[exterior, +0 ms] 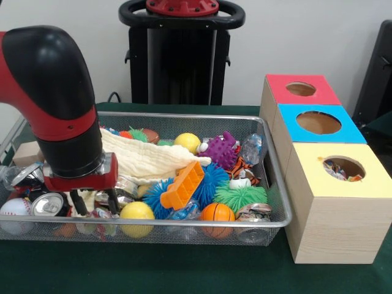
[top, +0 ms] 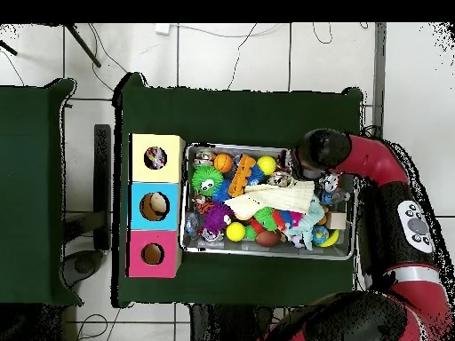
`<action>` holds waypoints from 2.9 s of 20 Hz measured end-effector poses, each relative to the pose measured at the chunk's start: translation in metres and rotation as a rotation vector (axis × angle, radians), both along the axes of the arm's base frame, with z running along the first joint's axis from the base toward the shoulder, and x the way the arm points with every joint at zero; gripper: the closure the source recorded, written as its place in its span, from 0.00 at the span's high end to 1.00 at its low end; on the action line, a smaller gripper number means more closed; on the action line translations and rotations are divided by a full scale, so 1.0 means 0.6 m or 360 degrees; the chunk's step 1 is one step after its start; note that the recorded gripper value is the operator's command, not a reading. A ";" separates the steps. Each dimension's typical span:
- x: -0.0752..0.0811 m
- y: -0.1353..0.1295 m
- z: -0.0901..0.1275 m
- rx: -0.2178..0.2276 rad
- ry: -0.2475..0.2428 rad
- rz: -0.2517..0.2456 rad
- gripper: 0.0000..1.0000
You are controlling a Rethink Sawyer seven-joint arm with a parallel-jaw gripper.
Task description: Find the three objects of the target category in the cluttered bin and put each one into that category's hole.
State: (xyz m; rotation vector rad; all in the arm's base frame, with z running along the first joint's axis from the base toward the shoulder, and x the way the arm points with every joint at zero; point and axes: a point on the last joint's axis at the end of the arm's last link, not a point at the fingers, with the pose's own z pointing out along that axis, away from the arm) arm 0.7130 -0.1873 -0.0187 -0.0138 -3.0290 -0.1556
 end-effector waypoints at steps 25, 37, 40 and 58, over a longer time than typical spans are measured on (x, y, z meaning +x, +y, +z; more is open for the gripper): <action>0.021 0.031 -0.017 -0.0013 -0.0087 0.0029 1.00; 0.024 0.027 -0.031 -0.0010 -0.0088 0.0015 1.00; 0.023 0.028 -0.033 -0.0008 -0.0086 0.0015 1.00; 0.018 0.034 -0.042 0.0001 -0.0075 0.0019 0.00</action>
